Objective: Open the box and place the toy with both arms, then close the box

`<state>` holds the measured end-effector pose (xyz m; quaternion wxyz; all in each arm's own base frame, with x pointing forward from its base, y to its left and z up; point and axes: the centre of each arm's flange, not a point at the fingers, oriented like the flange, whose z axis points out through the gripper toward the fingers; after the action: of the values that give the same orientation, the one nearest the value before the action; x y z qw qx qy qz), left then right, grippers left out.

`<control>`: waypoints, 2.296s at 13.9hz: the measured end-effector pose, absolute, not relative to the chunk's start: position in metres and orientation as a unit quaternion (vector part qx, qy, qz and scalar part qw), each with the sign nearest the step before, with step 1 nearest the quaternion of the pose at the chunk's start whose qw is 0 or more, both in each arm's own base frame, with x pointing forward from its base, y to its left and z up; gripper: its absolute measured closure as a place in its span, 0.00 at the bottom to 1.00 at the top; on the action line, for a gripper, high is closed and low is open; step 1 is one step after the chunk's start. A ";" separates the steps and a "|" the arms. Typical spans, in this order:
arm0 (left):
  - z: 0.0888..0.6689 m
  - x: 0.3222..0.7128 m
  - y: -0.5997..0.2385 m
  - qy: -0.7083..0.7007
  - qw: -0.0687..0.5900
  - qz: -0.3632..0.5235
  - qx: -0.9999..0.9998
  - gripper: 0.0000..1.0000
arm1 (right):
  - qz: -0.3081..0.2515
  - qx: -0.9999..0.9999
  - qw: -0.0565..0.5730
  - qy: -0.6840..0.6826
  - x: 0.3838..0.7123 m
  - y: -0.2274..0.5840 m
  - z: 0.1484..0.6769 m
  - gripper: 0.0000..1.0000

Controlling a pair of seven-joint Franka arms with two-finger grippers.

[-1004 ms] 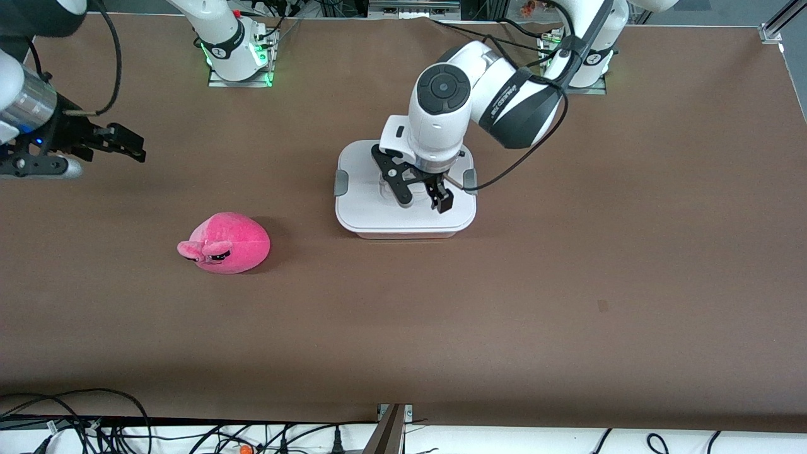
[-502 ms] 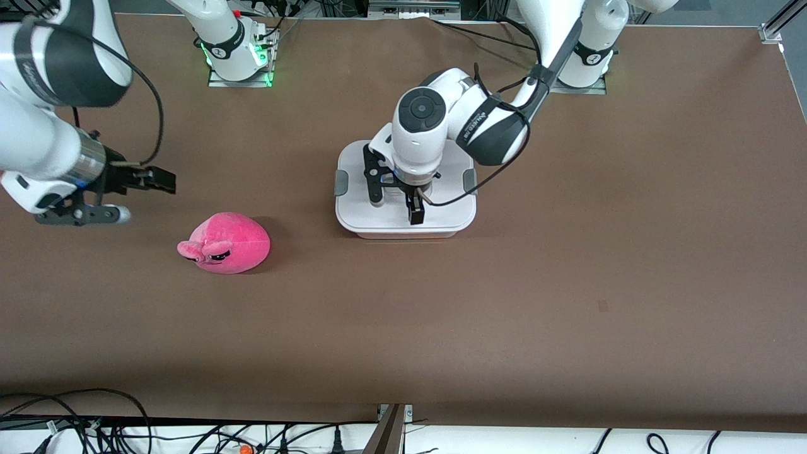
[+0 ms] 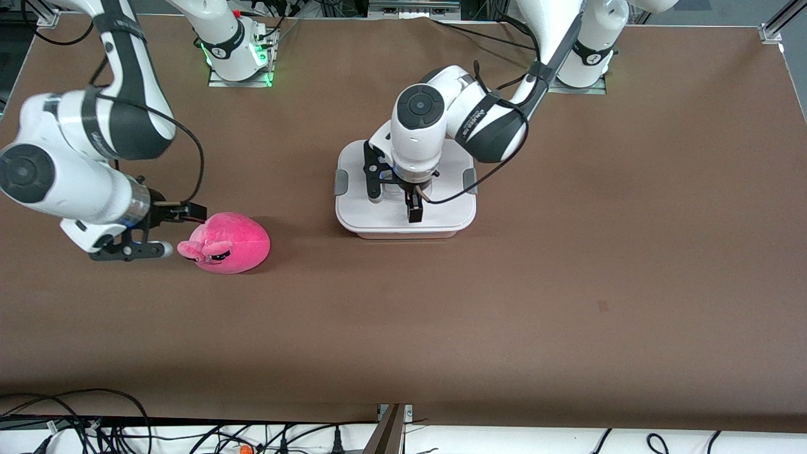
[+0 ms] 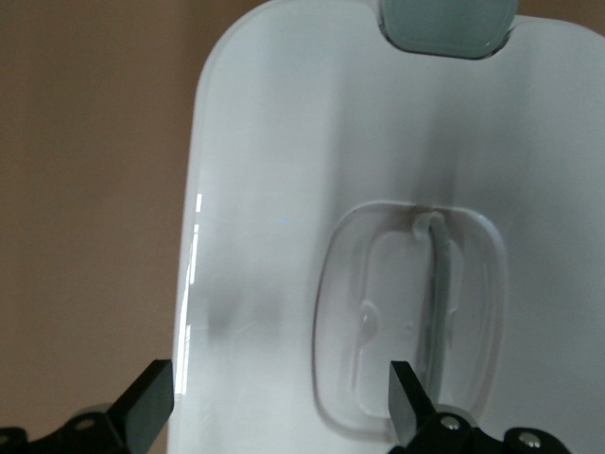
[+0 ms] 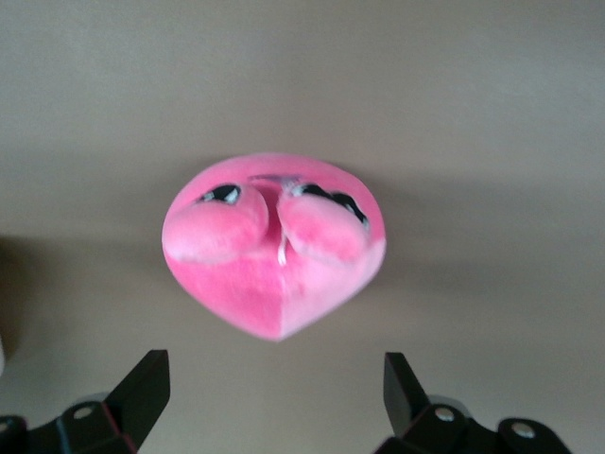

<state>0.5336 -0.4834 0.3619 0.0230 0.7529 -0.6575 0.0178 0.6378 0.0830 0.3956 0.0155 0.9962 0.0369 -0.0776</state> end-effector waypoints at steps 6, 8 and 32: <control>0.355 0.511 -0.492 -0.674 0.026 -0.017 0.738 0.00 | -0.081 0.996 0.011 0.037 0.645 0.088 0.327 0.00; 0.344 0.499 -0.497 -0.680 0.027 -0.028 0.732 0.00 | -0.084 0.996 0.011 0.037 0.641 0.087 0.314 0.00; 0.422 0.484 -0.453 -0.658 0.012 -0.095 0.747 0.93 | -0.094 0.994 0.002 0.065 0.634 0.117 0.375 0.92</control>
<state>0.4842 -0.4531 0.4216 0.0120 0.7472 -0.6577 -0.0946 0.6342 0.1166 0.3747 0.0021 0.9935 0.0645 -0.0937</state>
